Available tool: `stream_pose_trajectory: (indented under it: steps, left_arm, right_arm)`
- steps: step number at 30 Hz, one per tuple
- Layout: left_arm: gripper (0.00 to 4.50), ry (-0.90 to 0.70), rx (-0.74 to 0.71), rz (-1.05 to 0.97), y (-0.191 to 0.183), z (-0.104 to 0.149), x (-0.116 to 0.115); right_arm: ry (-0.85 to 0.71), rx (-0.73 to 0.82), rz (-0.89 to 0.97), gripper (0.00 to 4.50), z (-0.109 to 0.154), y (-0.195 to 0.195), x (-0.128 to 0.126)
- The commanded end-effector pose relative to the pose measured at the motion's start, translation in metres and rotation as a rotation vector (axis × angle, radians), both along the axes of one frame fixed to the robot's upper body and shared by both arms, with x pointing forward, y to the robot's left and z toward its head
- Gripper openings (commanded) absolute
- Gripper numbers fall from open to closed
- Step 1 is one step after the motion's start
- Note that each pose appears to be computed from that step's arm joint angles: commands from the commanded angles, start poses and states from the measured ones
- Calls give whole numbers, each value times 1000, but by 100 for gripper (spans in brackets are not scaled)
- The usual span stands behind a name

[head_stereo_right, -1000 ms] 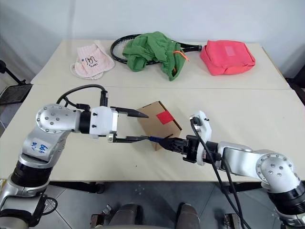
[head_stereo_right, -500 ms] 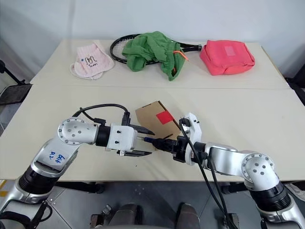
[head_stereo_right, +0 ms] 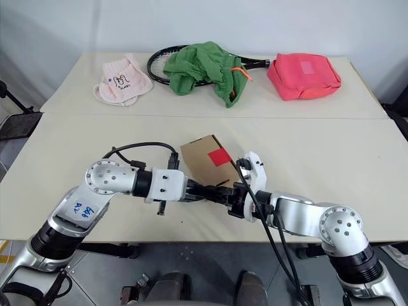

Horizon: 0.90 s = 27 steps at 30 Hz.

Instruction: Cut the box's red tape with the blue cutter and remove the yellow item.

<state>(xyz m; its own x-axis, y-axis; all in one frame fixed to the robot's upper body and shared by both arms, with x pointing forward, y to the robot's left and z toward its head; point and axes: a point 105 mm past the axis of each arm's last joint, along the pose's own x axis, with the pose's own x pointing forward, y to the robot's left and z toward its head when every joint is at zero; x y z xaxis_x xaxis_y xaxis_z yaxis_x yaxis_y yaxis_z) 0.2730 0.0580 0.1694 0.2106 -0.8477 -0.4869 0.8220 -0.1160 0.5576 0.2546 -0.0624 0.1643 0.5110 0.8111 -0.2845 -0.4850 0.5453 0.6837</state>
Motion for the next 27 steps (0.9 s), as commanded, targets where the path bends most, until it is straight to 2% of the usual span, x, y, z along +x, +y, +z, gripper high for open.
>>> stream_pose_trajectory:
  steps: [1, 8, 10, 12, 16, 17, 20, 27]
  left_arm:
    - [40, -37, 11, -18, -3, 3, -4]
    - [40, -51, 28, -11, 1, 1, -2]
    - [40, -54, 30, -8, 2, 1, -1]
    - [40, -56, 32, -7, 2, 1, -1]
    - [40, -63, 29, -2, 4, 3, 1]
    - [40, -65, 28, -1, 5, 4, 1]
    - [40, -69, 30, -4, 8, 5, 0]
    - [40, -63, 61, -58, 10, 3, -5]
  right_arm:
    - [-41, 26, 27, 188, 11, 3, -7]
    - [-49, 55, 32, 188, 14, 2, -9]
    - [-57, 67, 36, 260, 16, 1, -9]
    - [-64, 90, 58, 299, 18, 3, -12]
    - [-77, 104, 110, 431, 20, 3, -19]
    - [-88, 97, 121, 446, 21, -1, -20]
    - [-103, 20, 125, 446, 19, -24, -22]
    - [-30, -136, 96, 446, 18, -94, -29]
